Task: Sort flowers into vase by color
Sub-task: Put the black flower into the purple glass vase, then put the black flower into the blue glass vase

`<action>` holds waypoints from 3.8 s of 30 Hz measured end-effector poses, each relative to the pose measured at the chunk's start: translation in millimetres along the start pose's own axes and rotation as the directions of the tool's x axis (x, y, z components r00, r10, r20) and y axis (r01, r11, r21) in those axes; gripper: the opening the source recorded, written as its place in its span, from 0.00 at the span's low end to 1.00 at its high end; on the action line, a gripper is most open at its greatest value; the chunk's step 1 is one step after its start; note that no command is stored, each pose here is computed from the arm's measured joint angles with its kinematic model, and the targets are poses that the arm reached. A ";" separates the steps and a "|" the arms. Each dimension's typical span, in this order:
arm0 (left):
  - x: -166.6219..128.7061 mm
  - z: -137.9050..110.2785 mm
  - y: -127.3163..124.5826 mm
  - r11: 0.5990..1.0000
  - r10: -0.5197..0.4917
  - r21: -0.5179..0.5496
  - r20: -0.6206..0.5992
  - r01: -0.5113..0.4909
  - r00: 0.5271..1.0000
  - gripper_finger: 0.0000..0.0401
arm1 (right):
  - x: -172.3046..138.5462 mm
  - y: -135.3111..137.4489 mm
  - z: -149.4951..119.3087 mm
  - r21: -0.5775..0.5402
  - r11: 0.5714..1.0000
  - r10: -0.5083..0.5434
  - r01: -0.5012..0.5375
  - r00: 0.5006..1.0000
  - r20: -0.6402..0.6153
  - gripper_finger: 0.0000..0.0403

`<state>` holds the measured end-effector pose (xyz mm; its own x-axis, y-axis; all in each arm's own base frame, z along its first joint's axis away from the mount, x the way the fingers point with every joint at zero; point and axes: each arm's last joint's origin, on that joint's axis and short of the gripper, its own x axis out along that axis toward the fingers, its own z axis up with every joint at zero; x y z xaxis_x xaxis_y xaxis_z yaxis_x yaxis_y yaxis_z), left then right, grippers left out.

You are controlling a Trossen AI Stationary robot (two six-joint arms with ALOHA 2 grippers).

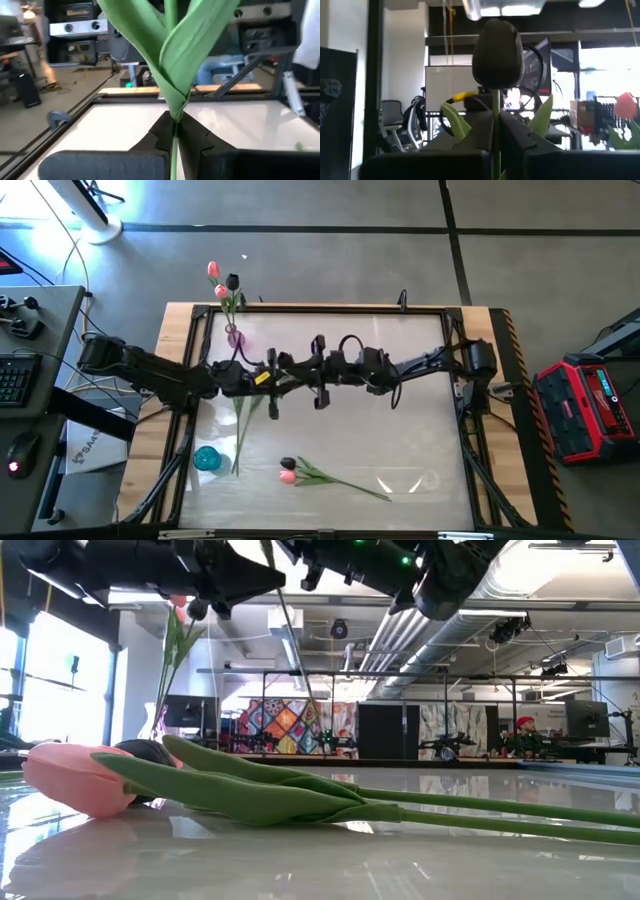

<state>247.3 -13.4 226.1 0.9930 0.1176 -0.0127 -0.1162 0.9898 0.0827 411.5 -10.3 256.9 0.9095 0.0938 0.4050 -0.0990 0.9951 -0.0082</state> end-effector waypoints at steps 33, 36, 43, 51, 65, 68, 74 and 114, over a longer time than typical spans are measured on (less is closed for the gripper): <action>-156.3 77.3 65.1 0.701 0.693 0.034 -0.267 -0.712 0.669 0.00 | -18.7 -7.2 -8.0 -0.035 0.929 -0.328 0.368 0.776 -0.539 0.29; -161.2 84.3 69.0 0.657 0.735 0.043 -0.259 -0.753 0.626 0.00 | -20.6 -8.1 -10.3 -0.053 0.922 -0.346 0.384 0.753 -0.560 0.29; -165.7 88.4 77.1 0.558 0.813 0.074 -0.247 -0.826 0.527 0.00 | -23.9 -9.4 -13.7 -0.095 0.901 -0.394 0.424 0.707 -0.587 0.29; -159.7 98.4 88.0 0.518 0.846 0.063 -0.186 -0.853 0.500 0.00 | -23.4 -9.4 -13.1 -0.089 0.900 -0.394 0.426 0.712 -0.580 0.29; -144.6 87.3 113.9 0.502 0.840 0.068 -0.274 -0.862 0.468 0.00 | -25.8 -9.3 -15.9 -0.106 0.902 -0.392 0.419 0.689 -0.610 0.29; -143.5 79.2 118.0 0.491 0.842 0.052 -0.283 -0.870 0.458 0.00 | -26.8 -9.3 -17.1 -0.111 0.902 -0.391 0.418 0.679 -0.622 0.29; -142.8 64.8 123.9 0.497 0.822 0.006 -0.323 -0.868 0.468 0.00 | -27.7 -9.5 -18.1 -0.116 0.901 -0.391 0.417 0.670 -0.631 0.29; -169.9 69.2 109.0 0.510 0.786 -0.093 -0.355 -0.855 0.507 0.46 | -45.5 -11.4 -34.2 -0.205 0.836 -0.468 0.508 0.468 -0.749 0.30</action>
<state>67.5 68.9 306.2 0.4041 0.8658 -0.2952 -0.9105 0.4116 -0.0392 385.1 -24.7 207.3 0.7749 -0.3974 -0.4915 0.4623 0.8867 0.0119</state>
